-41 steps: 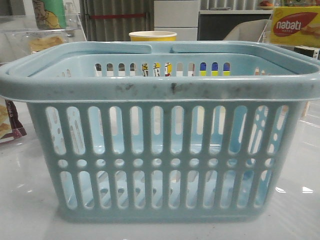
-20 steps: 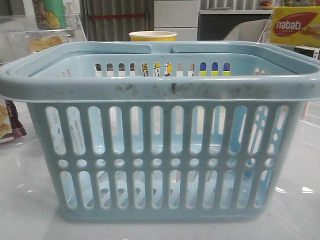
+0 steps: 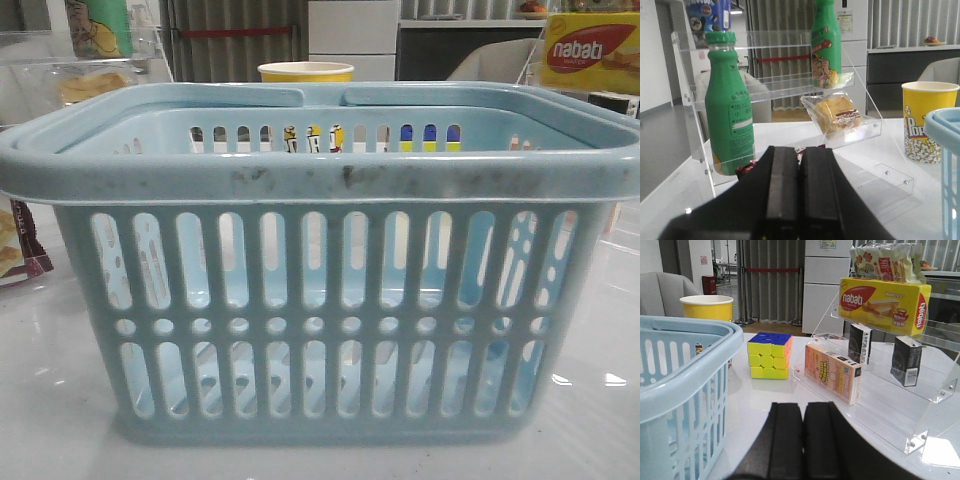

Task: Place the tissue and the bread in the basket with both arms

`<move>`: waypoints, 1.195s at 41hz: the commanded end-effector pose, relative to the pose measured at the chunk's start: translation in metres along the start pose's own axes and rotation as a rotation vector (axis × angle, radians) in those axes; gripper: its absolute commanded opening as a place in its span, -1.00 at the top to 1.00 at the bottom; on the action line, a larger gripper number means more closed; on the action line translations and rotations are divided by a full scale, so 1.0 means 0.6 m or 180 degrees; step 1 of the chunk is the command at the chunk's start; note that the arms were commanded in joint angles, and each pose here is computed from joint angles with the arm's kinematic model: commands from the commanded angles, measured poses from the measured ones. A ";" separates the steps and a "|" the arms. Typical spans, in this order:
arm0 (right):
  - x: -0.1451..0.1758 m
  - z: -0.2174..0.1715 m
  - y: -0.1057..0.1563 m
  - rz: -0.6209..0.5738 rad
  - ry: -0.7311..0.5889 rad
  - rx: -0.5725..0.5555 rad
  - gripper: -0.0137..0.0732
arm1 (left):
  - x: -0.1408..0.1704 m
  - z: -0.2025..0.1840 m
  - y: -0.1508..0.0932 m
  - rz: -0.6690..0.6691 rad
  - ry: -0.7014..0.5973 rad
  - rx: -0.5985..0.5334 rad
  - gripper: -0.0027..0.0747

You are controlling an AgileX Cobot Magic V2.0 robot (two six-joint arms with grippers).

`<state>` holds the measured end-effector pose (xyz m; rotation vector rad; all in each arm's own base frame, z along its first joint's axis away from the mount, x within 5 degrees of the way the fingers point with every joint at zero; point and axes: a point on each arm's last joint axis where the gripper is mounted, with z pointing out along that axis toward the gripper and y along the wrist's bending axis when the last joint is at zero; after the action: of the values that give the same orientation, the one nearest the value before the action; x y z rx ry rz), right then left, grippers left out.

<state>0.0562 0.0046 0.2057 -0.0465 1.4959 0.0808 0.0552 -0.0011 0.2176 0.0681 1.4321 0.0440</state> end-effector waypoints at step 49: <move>-0.249 0.135 0.005 -0.0076 0.1950 0.0010 0.53 | -0.240 0.118 0.016 -0.0069 0.1775 0.0160 0.69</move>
<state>0.1138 0.0102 0.3522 -0.0878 2.1401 0.0614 0.0986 -0.0024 0.3633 0.0956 2.0441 0.0269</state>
